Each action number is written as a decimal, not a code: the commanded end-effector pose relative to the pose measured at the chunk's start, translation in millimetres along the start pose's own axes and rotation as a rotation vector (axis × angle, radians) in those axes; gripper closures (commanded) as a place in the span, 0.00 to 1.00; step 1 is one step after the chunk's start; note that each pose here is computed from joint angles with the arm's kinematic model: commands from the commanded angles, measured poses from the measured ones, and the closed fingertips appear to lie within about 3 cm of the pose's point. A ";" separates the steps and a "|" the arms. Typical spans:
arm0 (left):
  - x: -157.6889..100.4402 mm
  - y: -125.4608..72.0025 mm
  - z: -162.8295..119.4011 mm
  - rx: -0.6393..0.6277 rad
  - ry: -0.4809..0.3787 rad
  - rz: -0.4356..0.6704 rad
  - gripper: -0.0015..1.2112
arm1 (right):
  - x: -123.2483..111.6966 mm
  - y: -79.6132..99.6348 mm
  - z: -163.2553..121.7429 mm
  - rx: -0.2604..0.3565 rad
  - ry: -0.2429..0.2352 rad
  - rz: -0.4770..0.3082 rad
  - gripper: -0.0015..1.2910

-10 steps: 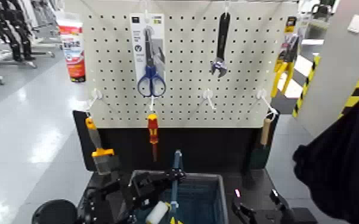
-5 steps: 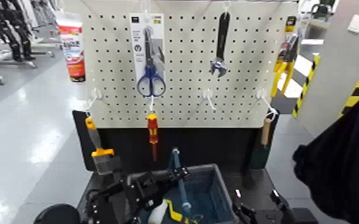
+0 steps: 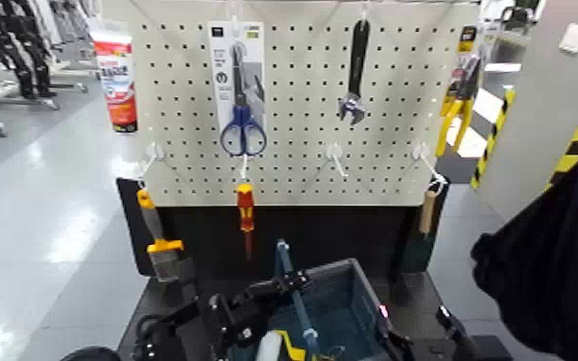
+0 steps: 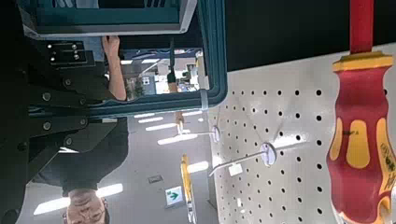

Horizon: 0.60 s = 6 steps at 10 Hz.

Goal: Grasp the handle of the crate.

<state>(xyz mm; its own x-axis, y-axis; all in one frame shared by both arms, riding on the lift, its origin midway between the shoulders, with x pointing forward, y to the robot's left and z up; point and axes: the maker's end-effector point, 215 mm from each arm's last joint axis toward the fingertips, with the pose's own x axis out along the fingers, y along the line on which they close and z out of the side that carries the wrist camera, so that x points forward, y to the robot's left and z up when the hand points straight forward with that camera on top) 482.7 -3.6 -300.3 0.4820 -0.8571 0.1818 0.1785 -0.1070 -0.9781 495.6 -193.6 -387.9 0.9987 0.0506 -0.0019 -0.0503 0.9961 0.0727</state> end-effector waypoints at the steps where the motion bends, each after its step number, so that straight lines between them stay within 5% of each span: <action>1: -6.7 -14.8 -9.0 -0.008 -0.006 0.004 0.98 | -0.5 -2.3 -0.5 -0.002 0.001 -0.004 0.11; 6: -34.4 -20.5 -34.2 -0.061 0.030 0.079 0.98 | -0.5 -1.3 0.9 -0.006 -0.004 -0.005 0.11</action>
<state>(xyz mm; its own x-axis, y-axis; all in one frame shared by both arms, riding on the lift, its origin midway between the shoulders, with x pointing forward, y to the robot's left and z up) 439.8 13.0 -293.5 0.4794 -0.8729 0.0906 0.0913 -0.0531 -0.9944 494.8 -195.4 -387.6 0.9990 0.0457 0.0005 -0.0457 0.9968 0.0660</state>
